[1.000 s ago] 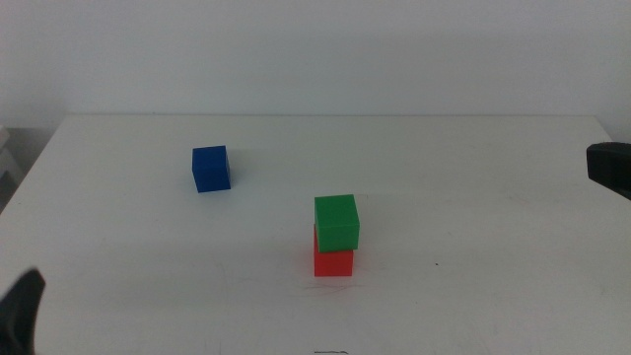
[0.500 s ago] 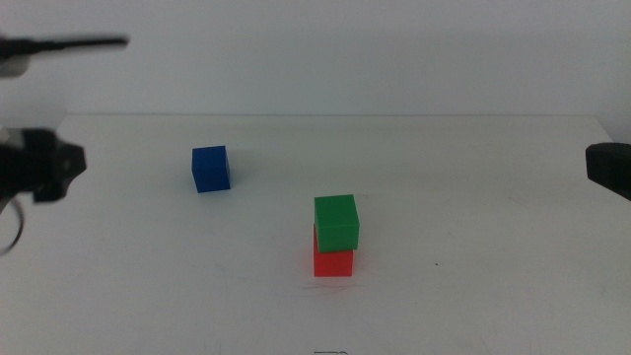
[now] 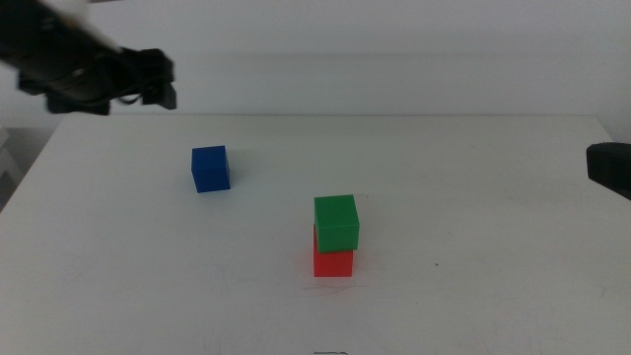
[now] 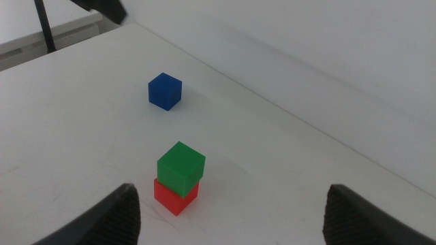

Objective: Stack red cubes first, then green, then blue cubes in a specific spot.

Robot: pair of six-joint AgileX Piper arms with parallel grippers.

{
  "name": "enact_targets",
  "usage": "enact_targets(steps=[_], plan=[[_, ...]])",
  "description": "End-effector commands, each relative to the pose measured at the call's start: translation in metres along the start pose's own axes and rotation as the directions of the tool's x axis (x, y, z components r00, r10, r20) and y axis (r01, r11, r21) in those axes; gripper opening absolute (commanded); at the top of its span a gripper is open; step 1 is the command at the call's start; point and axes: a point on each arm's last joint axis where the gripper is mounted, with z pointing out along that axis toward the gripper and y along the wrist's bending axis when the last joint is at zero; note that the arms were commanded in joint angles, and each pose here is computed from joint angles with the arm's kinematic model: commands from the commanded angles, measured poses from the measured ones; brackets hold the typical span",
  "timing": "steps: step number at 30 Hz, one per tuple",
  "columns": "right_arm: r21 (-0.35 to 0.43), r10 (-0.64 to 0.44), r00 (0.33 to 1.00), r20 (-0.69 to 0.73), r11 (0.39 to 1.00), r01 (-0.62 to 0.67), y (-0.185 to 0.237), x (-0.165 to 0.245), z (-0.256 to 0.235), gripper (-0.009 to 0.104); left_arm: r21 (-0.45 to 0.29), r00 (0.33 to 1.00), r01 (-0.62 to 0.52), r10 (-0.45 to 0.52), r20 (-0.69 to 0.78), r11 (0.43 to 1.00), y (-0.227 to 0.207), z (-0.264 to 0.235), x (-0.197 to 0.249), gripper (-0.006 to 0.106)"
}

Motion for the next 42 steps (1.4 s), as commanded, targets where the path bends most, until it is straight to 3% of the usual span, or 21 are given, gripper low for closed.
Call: enact_targets(steps=[1, 5, 7, 24, 42], plan=[[0.032, -0.005, 0.996, 0.086, 0.999, 0.002, -0.003, -0.012, -0.004, 0.074, -0.021, 0.998, 0.056, -0.055, 0.038, 0.998, -0.007, -0.003, -0.023, 0.086], [0.032, -0.005, 0.996, 0.086, 0.999, 0.002, -0.003, -0.012, -0.004, 0.074, -0.127, 0.998, 0.054, -0.059, -0.033, 0.990, -0.012, 0.024, -0.039, 0.082], [0.032, -0.006, 0.996, 0.085, 0.999, 0.003, -0.003, -0.012, -0.004, 0.074, -0.146, 0.998, 0.022, -0.029, -0.047, 0.989, -0.018, 0.040, -0.046, 0.081], [0.031, -0.005, 0.996, 0.085, 1.000, 0.002, -0.003, -0.012, -0.004, 0.074, -0.106, 0.977, 0.057, -0.078, -0.198, 0.993, -0.030, 0.138, -0.041, 0.081], [0.031, -0.005, 0.996, 0.085, 1.000, 0.002, -0.003, -0.012, -0.004, 0.074, -0.085, 0.987, 0.069, -0.080, -0.138, 0.994, -0.027, 0.195, -0.031, 0.081]])
